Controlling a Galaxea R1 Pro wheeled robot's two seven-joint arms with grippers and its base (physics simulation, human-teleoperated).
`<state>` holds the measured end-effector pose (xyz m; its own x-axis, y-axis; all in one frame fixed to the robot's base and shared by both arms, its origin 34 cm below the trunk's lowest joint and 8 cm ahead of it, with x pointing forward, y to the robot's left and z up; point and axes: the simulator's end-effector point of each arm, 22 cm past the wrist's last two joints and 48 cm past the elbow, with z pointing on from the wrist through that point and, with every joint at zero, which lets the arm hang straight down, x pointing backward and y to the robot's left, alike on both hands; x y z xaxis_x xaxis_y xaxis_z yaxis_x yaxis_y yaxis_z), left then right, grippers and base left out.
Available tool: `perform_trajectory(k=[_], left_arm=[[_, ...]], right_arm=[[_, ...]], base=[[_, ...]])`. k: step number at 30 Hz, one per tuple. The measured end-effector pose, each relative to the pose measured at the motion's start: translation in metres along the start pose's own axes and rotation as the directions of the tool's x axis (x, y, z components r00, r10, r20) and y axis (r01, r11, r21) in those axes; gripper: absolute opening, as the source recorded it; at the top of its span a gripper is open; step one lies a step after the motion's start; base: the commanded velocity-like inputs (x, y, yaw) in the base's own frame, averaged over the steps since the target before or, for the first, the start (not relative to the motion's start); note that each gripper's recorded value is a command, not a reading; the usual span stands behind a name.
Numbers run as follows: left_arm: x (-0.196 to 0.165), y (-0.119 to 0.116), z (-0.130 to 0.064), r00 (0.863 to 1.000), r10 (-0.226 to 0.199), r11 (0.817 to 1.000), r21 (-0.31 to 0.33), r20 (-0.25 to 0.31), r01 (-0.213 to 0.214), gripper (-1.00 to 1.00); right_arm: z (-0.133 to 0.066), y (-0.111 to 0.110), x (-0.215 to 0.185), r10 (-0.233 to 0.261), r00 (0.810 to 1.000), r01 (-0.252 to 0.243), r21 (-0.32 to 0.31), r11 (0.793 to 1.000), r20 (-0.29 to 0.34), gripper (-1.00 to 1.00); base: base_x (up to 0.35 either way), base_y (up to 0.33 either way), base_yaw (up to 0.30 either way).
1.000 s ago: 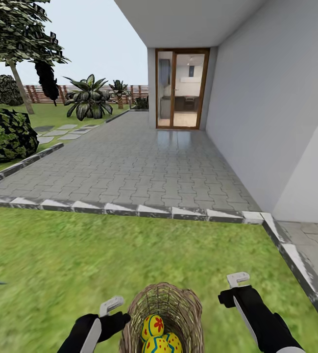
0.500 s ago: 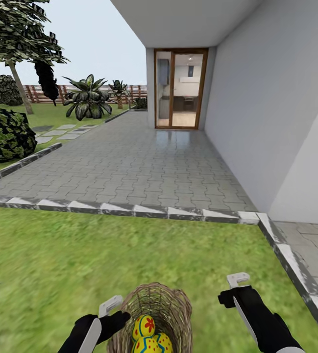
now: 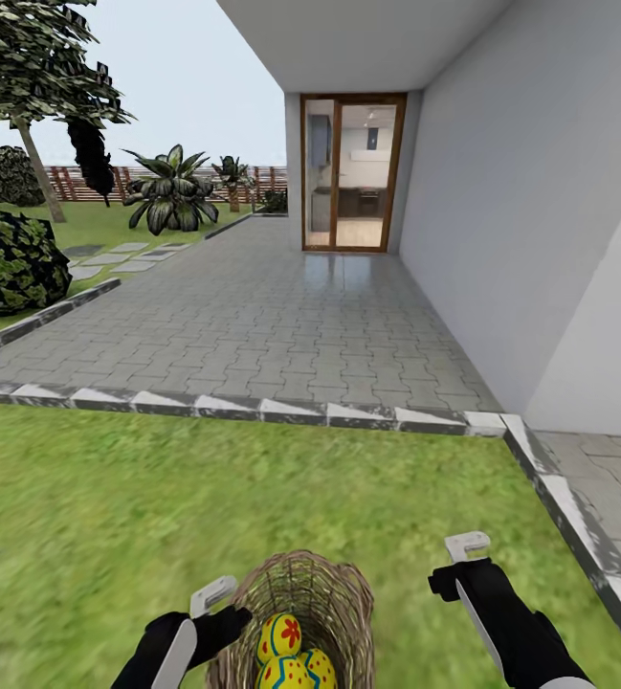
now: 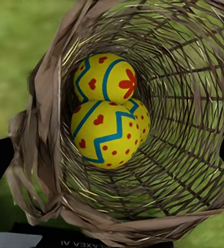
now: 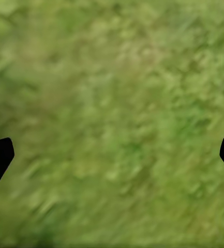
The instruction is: Take the three Easter eggs out of the wicker basket on the lawn in the garden, then place them on the lawn next to a single tree (choose any tree) so that all three eggs are next to the same tree and none are left in the basket.
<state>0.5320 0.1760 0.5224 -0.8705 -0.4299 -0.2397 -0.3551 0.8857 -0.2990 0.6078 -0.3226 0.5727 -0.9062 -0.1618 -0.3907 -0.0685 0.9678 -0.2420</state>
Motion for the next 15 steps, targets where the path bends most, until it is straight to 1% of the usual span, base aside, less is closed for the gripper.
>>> perform_trajectory(k=[2,3,6,9,11,13,15], left_arm=[[0.000,0.011,0.003,1.000,0.000,0.999,-0.043,0.001,0.000,1.00],[0.002,0.021,0.004,1.000,-0.002,0.996,-0.087,0.000,0.002,1.00],[0.007,0.037,0.008,1.000,-0.005,0.988,-0.153,-0.006,0.004,1.00],[0.010,0.044,0.013,1.000,-0.007,0.983,-0.182,-0.010,0.005,1.00],[0.017,0.045,0.017,1.000,-0.007,0.982,-0.189,-0.020,0.003,1.00],[0.025,0.046,0.024,1.000,0.005,0.981,-0.193,-0.028,-0.010,1.00],[0.028,0.046,0.028,1.000,0.014,0.981,-0.193,-0.024,-0.019,1.00]], right_arm=[[0.003,0.001,0.002,0.000,1.000,0.000,0.001,1.000,0.000,1.00],[0.005,0.001,0.003,0.000,1.000,0.000,0.001,1.000,0.000,1.00],[0.009,0.003,0.005,0.001,1.000,-0.001,0.000,1.000,0.000,1.00],[0.014,0.004,0.008,0.001,1.000,-0.001,0.000,1.000,0.000,1.00],[0.017,0.005,0.010,0.001,1.000,-0.001,0.000,1.000,0.000,1.00],[0.020,0.006,0.011,0.002,1.000,-0.002,0.000,1.000,0.001,1.00],[0.024,0.006,0.013,0.001,1.000,-0.001,0.001,1.000,0.002,1.00]], base=[[0.000,0.000,0.000],[0.000,0.000,0.000],[0.000,0.000,0.000],[0.000,0.000,0.000],[0.000,0.000,0.000],[0.000,0.000,0.000],[0.000,0.000,0.000]])
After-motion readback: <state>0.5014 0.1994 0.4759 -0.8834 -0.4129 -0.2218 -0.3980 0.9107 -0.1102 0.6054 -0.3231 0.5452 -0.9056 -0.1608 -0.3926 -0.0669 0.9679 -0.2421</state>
